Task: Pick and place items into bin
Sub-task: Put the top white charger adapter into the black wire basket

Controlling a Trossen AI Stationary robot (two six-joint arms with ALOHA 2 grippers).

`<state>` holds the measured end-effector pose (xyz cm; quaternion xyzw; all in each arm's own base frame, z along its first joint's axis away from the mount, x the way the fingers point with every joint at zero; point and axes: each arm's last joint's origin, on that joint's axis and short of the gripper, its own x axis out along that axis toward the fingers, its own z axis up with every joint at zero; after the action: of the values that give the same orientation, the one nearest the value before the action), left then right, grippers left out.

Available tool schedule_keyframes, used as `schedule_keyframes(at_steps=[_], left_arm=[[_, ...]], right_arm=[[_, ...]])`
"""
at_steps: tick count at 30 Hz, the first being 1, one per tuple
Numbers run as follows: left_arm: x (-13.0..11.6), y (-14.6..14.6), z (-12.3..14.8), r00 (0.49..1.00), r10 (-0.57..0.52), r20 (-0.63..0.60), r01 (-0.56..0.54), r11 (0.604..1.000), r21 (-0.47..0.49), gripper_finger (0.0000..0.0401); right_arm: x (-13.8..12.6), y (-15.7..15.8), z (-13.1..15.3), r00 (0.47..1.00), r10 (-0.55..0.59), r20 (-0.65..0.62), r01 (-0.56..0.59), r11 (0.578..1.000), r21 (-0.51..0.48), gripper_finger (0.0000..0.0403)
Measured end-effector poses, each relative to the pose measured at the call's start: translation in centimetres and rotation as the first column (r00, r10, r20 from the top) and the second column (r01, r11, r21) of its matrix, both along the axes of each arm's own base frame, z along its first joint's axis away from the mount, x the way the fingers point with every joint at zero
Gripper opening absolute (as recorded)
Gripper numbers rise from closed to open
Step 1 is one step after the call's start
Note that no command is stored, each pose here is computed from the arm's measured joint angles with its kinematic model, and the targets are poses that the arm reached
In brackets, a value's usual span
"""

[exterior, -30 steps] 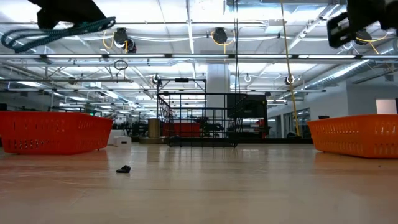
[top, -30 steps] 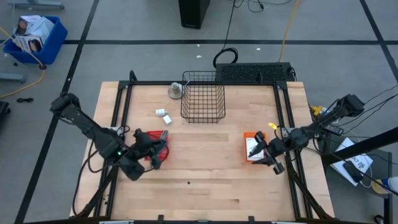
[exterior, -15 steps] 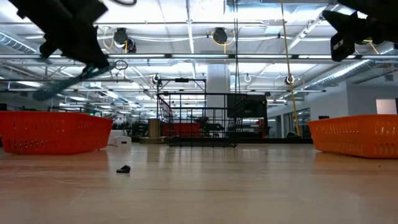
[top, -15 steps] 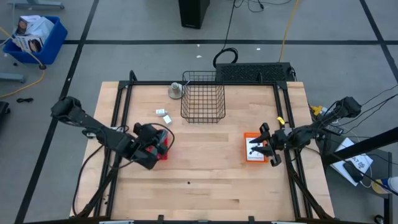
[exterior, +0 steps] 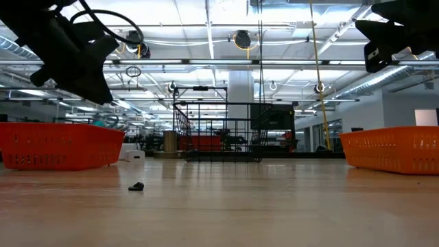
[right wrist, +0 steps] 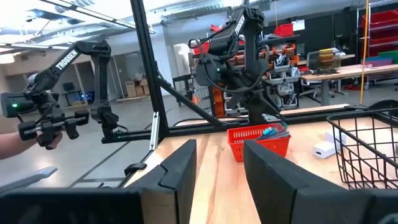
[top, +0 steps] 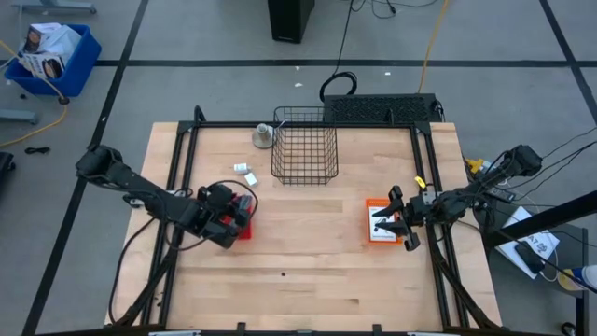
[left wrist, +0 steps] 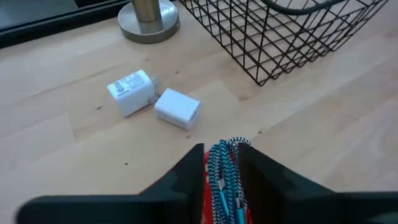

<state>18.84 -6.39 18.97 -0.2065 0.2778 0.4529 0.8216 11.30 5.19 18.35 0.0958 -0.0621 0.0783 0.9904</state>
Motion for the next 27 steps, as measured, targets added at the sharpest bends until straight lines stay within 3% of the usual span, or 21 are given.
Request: schedule_keyframes(at_steps=[4,9,13,19,23,27], left_arm=[[0.1,0.4,0.1,1.0,0.014,-0.003,-0.014,1.0,-0.001,0.0152],[0.4,0.9,1.4,0.998,-0.053,-0.037,0.054,0.998,0.043,0.0206],[0.5,2.9,2.9,0.998,-0.033,-0.051,0.034,0.999,0.035,0.0225],[-0.3,7.6,4.9,0.998,0.038,-0.052,-0.042,0.995,-0.087,0.023],[-0.8,10.7,5.5,0.991,-0.077,-0.105,0.052,0.973,-0.225,0.023],[-1.0,12.9,5.8,0.954,-0.28,-0.109,0.229,0.912,-0.339,0.023]], right_arm=[[0.0,0.0,0.0,1.0,0.0,0.0,0.0,1.0,0.0,0.0125],[0.0,0.0,0.0,1.0,0.0,0.0,0.0,1.0,0.0,0.0125],[0.0,0.0,0.0,1.0,0.0,0.0,0.0,1.0,0.0,0.0125],[0.0,0.0,0.0,1.0,0.001,0.0,-0.001,1.0,0.0,0.0125],[0.0,0.0,0.0,1.0,0.001,0.0,-0.001,1.0,0.0,0.0125],[0.0,0.0,0.0,1.0,0.001,0.0,-0.001,1.0,0.0,0.0125]])
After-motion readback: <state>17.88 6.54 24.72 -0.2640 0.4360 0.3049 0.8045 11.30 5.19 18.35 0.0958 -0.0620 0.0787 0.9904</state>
